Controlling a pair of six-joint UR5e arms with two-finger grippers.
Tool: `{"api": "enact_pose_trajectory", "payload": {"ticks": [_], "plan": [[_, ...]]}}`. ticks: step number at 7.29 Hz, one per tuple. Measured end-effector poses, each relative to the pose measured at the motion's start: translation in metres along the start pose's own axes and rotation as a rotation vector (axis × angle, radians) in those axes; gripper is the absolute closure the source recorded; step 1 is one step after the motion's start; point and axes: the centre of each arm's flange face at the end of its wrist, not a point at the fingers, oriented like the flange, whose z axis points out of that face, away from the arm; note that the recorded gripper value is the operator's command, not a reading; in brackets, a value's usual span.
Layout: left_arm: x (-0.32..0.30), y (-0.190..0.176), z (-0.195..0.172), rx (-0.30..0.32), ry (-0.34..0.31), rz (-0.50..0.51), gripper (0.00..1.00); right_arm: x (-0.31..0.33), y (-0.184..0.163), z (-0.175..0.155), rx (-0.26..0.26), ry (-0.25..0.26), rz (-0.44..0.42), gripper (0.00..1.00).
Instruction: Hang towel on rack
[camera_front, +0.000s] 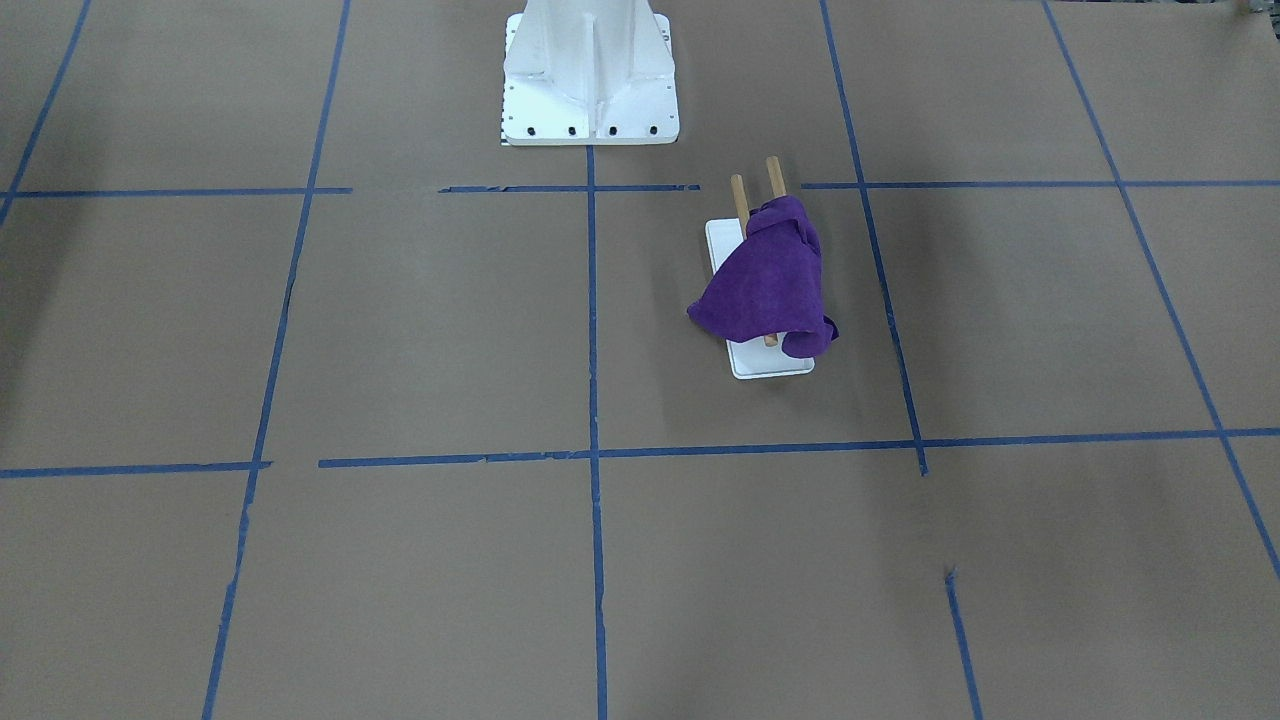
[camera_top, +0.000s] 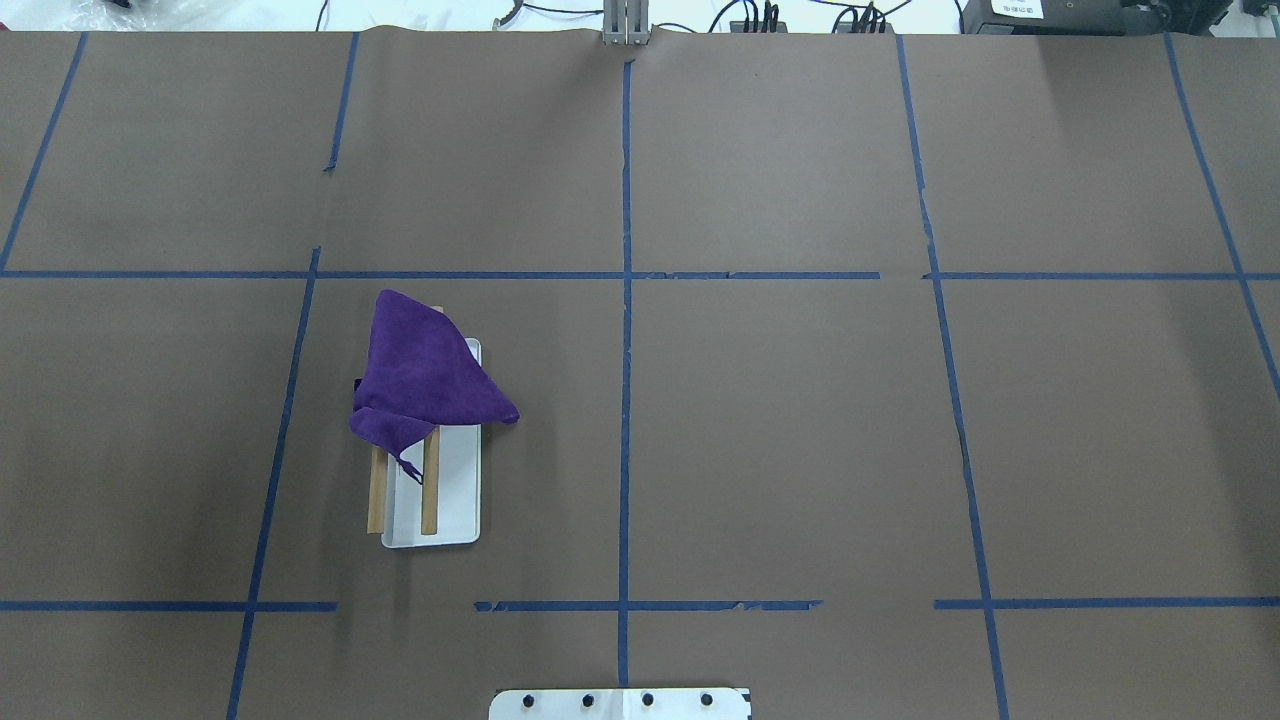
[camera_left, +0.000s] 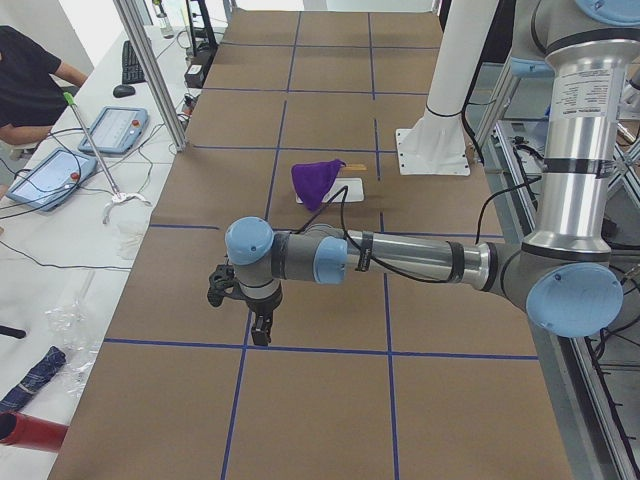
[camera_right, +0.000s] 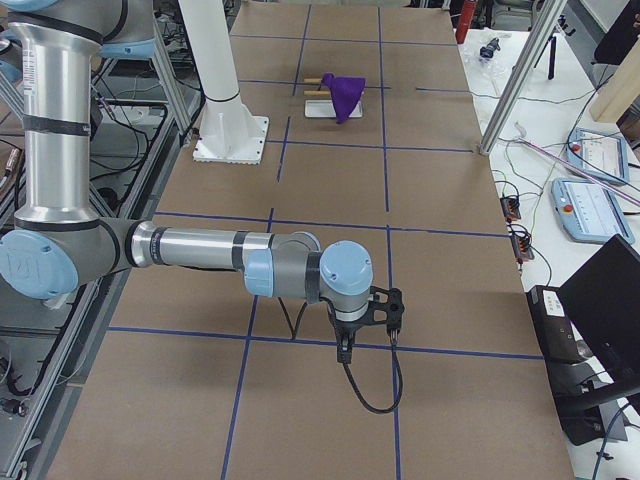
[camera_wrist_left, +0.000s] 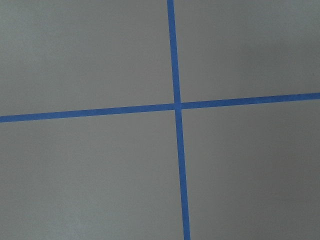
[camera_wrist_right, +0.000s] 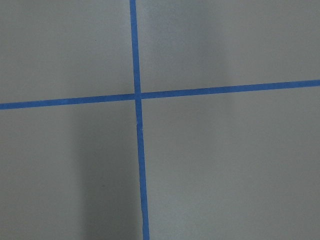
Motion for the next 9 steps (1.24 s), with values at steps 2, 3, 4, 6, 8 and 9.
{"api": "enact_pose_trajectory", "payload": {"ticks": [2, 3, 4, 6, 8, 9], "plan": [[0.0009, -0.0015, -0.0013, 0.003, 0.0, 0.002, 0.0, -0.0007, -0.001, -0.0006, 0.002, 0.0, -0.003, 0.0], [0.0014, -0.0023, -0.0019, 0.004, 0.0, 0.003, 0.0, -0.0009, -0.0013, -0.0009, 0.003, 0.0, -0.005, 0.0], [0.002, -0.0032, -0.0026, 0.005, 0.0, 0.004, 0.0, -0.0014, -0.0019, -0.0013, 0.004, 0.0, -0.006, 0.0], [0.0028, -0.0044, -0.0034, 0.007, 0.0, 0.006, 0.0, -0.0023, -0.003, -0.0022, 0.006, 0.0, -0.009, 0.0], [0.0031, -0.0049, -0.0038, 0.008, 0.0, 0.006, 0.0, -0.003, -0.0038, -0.0029, 0.007, 0.0, -0.01, 0.0], [0.0032, -0.0051, -0.0039, 0.008, 0.0, 0.007, 0.0, -0.0034, -0.0044, -0.0032, 0.008, 0.0, -0.011, 0.0]]}}
